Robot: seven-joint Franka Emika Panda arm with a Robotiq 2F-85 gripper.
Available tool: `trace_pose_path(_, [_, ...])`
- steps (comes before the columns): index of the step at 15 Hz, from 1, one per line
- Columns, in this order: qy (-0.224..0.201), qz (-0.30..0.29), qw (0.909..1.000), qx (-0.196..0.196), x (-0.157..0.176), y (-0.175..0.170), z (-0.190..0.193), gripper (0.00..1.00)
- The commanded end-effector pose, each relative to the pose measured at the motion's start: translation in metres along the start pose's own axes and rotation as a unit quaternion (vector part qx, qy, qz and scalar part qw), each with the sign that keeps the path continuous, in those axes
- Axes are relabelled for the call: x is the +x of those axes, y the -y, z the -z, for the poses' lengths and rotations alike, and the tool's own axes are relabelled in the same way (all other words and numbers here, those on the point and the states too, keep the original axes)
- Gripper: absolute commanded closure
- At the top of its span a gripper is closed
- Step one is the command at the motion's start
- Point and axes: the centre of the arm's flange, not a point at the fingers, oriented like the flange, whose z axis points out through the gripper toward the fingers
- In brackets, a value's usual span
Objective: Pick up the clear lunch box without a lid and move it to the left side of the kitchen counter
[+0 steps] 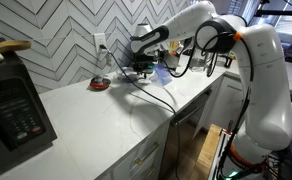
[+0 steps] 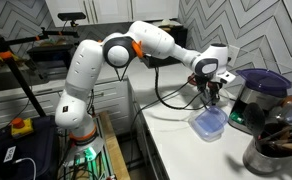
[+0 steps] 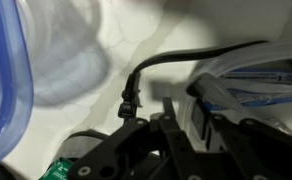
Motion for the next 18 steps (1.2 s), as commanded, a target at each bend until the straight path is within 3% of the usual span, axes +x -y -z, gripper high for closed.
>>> trace_pose_path(1, [-0.001, 0.006, 0.9998, 0.021, -0.005, 0.007, 0.018, 1.0])
trace_pose_path(4, [-0.006, 0.026, 0.9993, 0.027, -0.017, 0.012, 0.061, 0.98])
trace_pose_path(8, [0.011, 0.076, 0.997, -0.004, -0.044, -0.011, 0.143, 0.98])
trace_pose_path(12, [0.018, 0.067, 0.9928, -0.097, -0.076, -0.066, 0.213, 0.98])
trace_pose_path(14, [0.027, 0.099, 0.9917, -0.077, -0.094, -0.078, 0.238, 0.98])
trace_pose_path(15, [0.03, 0.13, 0.99, -0.044, -0.104, -0.076, 0.244, 0.98])
trace_pose_path(18, [0.042, 0.187, 0.9814, 0.019, -0.132, -0.045, 0.248, 0.98])
